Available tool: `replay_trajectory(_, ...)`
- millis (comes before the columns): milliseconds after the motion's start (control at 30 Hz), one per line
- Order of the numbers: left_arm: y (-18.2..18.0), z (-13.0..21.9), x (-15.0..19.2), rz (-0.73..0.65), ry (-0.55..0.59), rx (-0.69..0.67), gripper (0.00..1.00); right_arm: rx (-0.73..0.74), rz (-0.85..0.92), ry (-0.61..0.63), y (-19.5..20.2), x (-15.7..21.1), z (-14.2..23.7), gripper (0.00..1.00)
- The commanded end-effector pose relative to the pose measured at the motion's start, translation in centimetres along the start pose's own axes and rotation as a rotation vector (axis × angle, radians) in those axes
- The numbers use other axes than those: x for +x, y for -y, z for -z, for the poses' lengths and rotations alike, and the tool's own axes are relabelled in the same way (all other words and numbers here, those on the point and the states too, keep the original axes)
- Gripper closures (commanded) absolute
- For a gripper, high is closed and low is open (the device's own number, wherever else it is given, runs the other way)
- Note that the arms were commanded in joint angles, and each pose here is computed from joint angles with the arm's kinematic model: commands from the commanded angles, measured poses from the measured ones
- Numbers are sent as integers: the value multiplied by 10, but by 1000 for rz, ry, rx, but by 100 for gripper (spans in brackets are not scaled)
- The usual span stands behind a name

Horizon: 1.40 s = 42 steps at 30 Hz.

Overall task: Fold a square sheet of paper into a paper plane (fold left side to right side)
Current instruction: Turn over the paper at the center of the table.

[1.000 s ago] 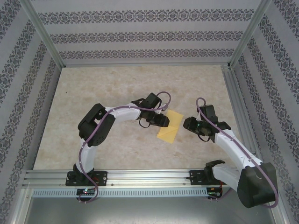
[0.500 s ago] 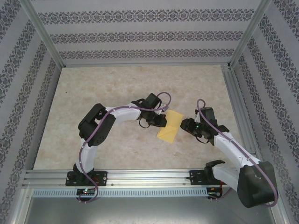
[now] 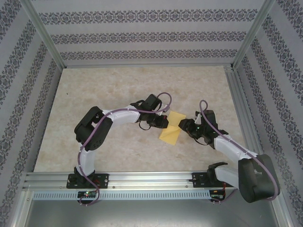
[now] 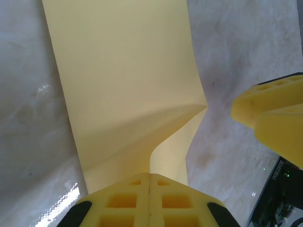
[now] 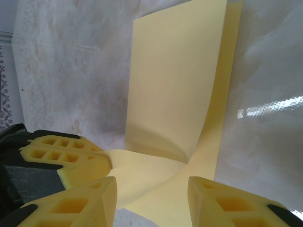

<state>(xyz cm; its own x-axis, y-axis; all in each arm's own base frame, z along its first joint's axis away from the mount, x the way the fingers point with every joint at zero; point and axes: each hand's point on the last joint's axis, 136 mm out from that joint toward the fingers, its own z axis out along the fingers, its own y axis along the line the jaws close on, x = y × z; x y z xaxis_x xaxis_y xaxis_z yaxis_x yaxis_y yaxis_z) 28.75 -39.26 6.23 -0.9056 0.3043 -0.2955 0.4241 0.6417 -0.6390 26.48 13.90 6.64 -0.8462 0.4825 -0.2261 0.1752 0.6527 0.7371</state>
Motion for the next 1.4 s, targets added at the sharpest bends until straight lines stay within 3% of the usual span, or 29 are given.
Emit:
replay_trajectory(0, 13, 8, -5, -18, 31, 36, 92, -45, -19, 1, -6, -3, -6, 55)
replay_trajectory(700, 5, 9, -3, -6, 36, 19, 91, -116, -103, -55, -12, 2, -35, 53)
replay_trajectory(967, -1, 7, -4, 1, 39, -4, 77, -110, -99, -69, -11, 5, -37, 54)
replay_trajectory(1167, -3, 7, -4, 0, 37, -17, 74, -100, -94, -75, -11, 7, -38, 58)
replay_trajectory(1367, -17, 17, -8, -16, 73, -127, 68, -106, -90, -74, -13, 6, -38, 63)
